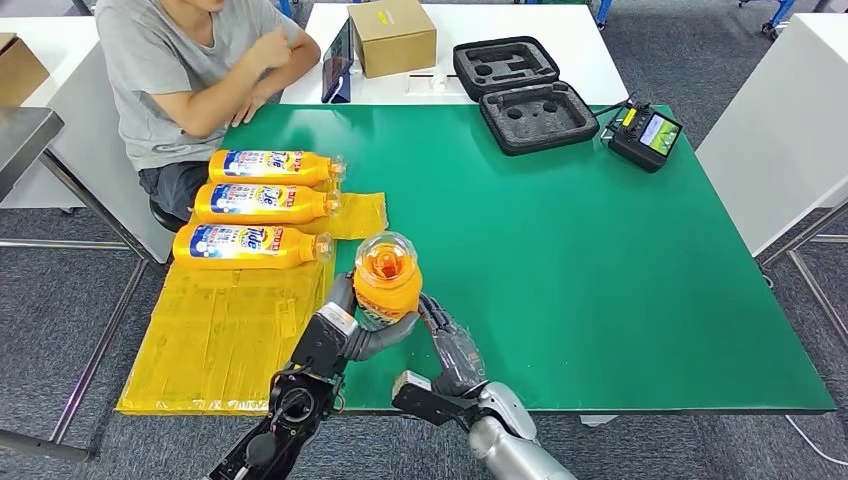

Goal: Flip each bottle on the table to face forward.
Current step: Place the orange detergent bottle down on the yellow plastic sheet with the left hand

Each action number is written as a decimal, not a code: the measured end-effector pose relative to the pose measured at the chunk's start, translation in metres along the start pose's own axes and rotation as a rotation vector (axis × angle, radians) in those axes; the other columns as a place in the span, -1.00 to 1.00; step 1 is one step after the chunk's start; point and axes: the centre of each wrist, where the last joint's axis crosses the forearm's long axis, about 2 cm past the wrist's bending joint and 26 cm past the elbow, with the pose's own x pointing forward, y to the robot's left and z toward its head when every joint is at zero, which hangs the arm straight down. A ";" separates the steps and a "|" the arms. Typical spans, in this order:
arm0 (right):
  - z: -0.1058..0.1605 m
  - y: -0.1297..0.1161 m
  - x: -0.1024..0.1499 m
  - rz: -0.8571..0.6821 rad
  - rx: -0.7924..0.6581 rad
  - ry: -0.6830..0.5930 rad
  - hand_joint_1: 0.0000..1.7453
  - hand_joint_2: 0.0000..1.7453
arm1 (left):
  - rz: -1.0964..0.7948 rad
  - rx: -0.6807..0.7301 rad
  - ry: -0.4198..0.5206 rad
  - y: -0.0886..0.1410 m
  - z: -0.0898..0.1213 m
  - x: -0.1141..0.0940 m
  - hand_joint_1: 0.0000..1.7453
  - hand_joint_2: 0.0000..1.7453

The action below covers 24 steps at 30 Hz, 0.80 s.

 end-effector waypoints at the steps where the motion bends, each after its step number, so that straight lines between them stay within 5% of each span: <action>1: 0.000 0.000 0.000 -0.003 -0.001 0.001 -1.00 1.00 | -0.001 0.000 -0.007 0.001 0.000 0.000 1.00 1.00; 16: 0.001 0.001 0.001 -0.021 -0.006 0.010 -1.00 1.00 | -0.004 0.013 -0.044 0.003 -0.002 0.002 1.00 1.00; 24: 0.007 0.004 0.000 -0.039 0.004 0.024 -1.00 1.00 | -0.425 -0.098 -0.025 0.023 -0.020 0.004 1.00 1.00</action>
